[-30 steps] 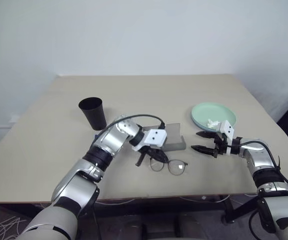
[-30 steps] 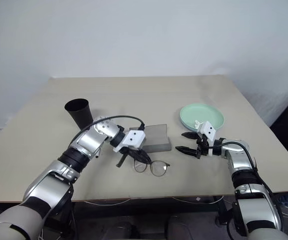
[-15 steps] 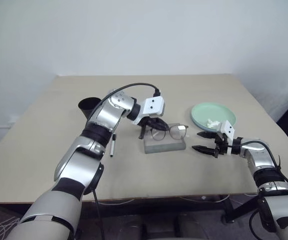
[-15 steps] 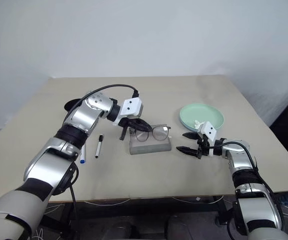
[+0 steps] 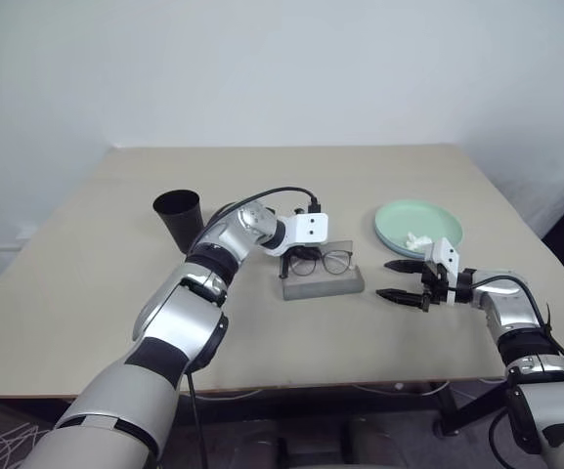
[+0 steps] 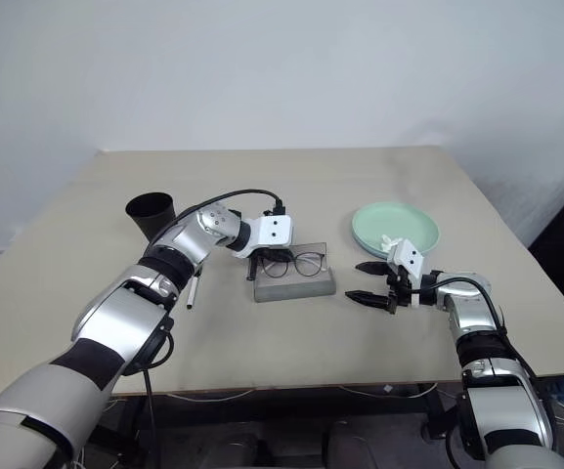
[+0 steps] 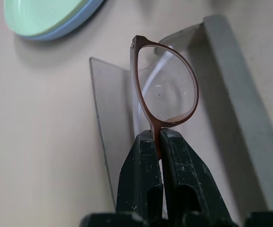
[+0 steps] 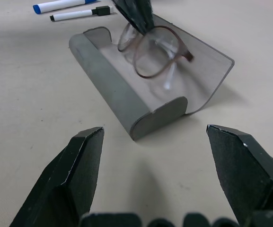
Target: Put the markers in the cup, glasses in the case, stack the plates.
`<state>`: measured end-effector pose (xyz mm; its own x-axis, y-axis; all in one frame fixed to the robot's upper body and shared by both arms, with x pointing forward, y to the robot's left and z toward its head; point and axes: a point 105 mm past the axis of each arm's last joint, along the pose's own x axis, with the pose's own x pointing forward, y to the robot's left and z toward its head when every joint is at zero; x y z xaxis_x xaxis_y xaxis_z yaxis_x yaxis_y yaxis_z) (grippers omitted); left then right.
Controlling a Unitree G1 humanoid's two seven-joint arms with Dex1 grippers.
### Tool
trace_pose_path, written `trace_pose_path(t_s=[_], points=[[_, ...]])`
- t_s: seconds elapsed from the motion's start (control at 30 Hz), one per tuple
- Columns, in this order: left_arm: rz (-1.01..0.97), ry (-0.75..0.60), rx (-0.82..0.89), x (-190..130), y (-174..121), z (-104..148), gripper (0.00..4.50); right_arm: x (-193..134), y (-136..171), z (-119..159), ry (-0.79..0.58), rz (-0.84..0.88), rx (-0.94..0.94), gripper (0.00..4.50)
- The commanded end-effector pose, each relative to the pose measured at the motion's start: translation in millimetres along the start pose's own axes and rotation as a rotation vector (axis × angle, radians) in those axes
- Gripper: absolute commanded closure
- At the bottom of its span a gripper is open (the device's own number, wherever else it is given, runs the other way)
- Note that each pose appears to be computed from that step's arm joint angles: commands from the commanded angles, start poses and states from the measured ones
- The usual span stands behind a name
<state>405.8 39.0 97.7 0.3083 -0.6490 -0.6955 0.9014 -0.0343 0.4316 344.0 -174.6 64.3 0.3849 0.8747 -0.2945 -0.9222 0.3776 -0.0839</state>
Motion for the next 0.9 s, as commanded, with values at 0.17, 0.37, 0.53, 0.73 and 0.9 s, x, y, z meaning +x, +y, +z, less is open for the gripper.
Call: trace_pose_path(t_s=[0.17,0.37,0.53,0.73,0.9], points=[[0.0,0.017,0.04,2.8,5.0,11.6,4.47,-2.7,-6.2,15.1,-0.042,-0.026,-0.049,0.74],[-0.079,0.003,0.009,11.5,-10.0,11.2,4.47,-2.3,-6.9,12.6,-0.043,-0.037,-0.045,0.74],[-0.179,0.008,0.002,13.4,-25.5,5.9,4.47,-2.7,-7.2,12.7,-0.043,-0.041,-0.046,0.74],[-0.265,-0.002,-0.021,11.1,-37.5,2.2,4.47,-2.6,-7.5,12.2,-0.04,-0.042,-0.047,0.74],[-0.248,0.013,-0.02,10.7,-37.0,-1.5,4.47,-2.4,-7.7,11.6,-0.037,-0.042,-0.047,0.74]])
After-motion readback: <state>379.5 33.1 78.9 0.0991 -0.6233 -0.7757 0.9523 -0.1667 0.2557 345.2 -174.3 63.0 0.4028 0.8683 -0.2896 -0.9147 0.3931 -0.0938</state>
